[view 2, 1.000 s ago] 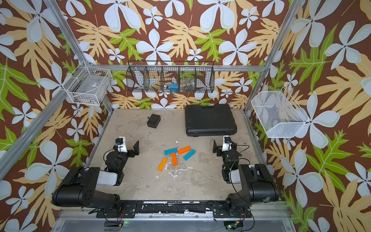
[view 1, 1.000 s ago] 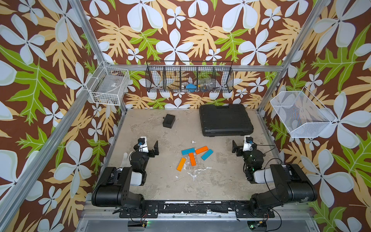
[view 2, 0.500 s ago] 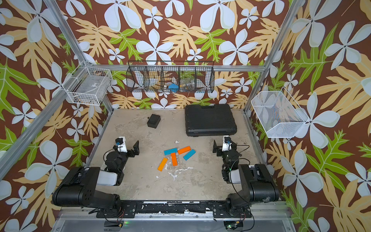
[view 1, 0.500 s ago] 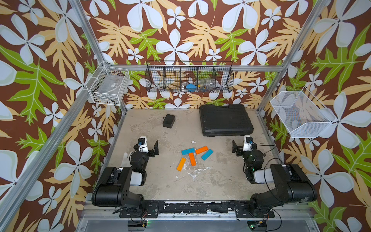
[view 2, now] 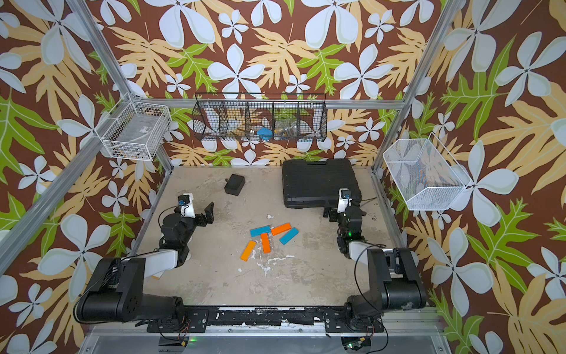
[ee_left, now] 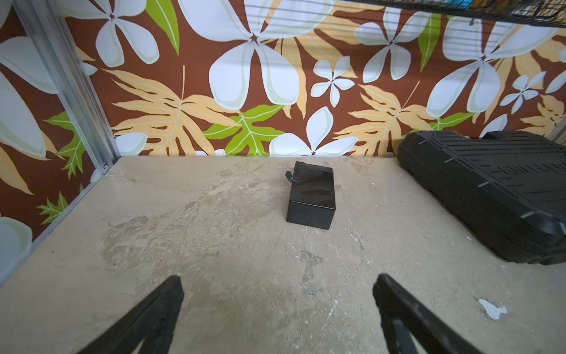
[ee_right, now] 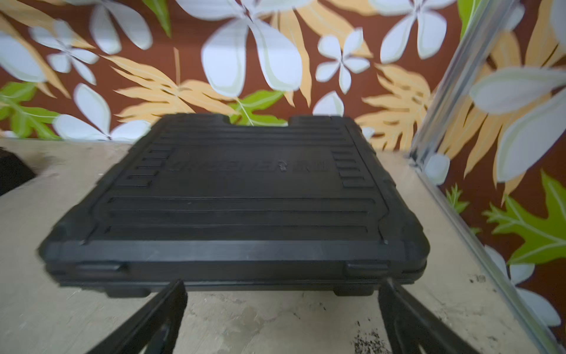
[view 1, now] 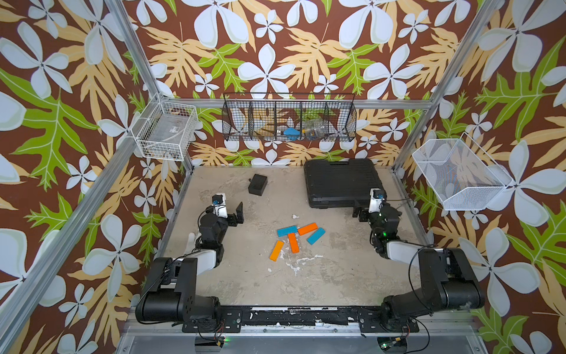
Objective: Assemble the number 7 with building blocks
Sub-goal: Move the building block to the center of the board.
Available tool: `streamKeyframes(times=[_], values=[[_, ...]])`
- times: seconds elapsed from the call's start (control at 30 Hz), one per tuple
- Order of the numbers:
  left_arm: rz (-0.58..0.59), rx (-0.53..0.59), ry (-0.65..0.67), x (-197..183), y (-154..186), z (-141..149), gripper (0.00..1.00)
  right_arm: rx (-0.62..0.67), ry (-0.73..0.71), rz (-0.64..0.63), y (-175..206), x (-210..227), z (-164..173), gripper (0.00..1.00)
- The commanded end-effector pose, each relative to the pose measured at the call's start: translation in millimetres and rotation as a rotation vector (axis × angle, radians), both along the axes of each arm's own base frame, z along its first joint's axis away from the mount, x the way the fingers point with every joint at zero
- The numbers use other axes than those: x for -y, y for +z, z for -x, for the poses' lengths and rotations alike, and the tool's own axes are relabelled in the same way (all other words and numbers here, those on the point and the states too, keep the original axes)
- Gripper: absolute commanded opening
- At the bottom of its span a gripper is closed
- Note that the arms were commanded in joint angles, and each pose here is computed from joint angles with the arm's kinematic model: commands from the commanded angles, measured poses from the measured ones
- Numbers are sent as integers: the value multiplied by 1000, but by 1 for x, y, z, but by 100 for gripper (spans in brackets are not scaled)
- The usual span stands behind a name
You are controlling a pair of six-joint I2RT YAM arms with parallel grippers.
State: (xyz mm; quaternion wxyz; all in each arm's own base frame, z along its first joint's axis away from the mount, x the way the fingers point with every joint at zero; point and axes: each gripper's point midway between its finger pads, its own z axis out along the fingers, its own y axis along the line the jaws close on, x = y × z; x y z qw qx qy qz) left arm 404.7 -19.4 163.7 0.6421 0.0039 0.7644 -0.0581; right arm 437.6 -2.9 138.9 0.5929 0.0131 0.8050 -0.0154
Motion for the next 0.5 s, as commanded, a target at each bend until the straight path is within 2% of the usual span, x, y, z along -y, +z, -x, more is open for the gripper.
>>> streamKeyframes(times=[0.0,0.17,0.23,0.3,0.33,0.47], values=[[2,-182,17,-2,-37,10,100,-362,-112,12,-78,16,24,100],[63,-220,25,0,-35,18,100,-264,-60,-53,-43,2,20,100],[84,-267,65,-4,-36,20,100,-324,-73,-77,-35,0,12,100],[133,-359,162,-16,-43,22,100,-424,-92,-97,-30,0,6,100],[140,-392,157,-14,-44,21,100,-461,-102,-108,-30,0,4,100],[212,-509,89,3,-48,29,100,-425,-57,-76,1,-20,10,100]])
